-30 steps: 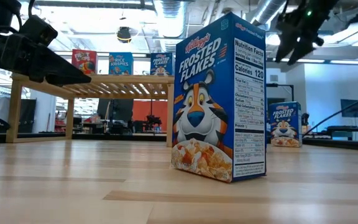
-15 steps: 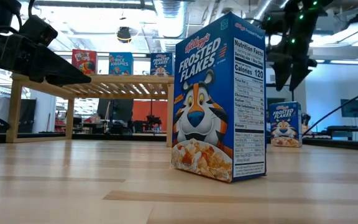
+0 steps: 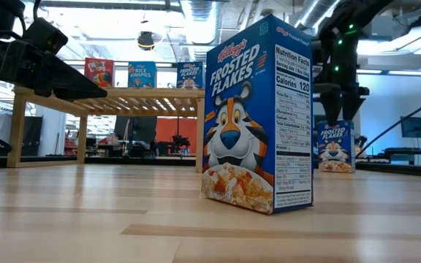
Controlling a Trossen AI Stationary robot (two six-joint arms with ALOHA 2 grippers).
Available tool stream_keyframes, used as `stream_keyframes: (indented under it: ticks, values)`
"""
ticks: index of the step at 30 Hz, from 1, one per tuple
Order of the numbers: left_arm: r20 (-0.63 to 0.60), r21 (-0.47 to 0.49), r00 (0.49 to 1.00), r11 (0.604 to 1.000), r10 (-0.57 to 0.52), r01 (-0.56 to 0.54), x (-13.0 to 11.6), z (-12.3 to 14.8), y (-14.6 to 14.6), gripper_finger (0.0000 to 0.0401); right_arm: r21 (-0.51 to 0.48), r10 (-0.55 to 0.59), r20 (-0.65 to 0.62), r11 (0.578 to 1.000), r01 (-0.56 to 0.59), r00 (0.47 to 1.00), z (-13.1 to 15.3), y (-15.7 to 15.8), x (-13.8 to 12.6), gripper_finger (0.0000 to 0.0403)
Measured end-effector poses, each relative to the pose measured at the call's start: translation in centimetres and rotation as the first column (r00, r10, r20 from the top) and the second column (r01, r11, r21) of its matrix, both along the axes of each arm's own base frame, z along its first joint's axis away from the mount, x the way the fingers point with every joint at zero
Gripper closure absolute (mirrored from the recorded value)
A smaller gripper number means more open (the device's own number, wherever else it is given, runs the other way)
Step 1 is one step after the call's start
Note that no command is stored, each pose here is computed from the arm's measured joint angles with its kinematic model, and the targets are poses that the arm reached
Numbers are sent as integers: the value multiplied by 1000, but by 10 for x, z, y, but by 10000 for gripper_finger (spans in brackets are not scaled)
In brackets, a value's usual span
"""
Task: Stack cereal on shelf
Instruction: Put the top dark blue cereal box the aligned with the other dark blue cereal box on the shelf
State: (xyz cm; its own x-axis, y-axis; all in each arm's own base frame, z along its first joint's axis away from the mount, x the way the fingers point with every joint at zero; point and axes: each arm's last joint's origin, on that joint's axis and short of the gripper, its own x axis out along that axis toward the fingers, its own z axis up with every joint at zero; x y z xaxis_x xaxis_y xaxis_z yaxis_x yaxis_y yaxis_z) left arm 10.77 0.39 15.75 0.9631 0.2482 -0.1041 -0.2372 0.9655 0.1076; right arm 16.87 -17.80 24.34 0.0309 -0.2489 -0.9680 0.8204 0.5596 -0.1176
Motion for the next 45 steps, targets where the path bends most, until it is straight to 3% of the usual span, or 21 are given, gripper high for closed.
stream_keyframes:
  ticks: [5,15,31,38,45]
  values:
    - [4,-11,1000,1000,1,-1,0,0,0,143,51,4,-28,999,-2,1000,-11,-3,4,49]
    - [0,-5,1000,1000,0,0,0,0,0,143,85,-12,-20,996,13,1000,-12,-2,4,136]
    - [2,-8,1000,1000,0,0,0,0,0,143,143,-38,11,989,36,999,-7,5,2,225]
    - [-3,2,1000,1000,-1,1,0,0,0,143,121,-10,53,993,4,999,22,16,19,225]
    - [-2,0,1000,1000,0,0,0,0,0,143,37,81,169,995,-89,982,69,35,46,226]
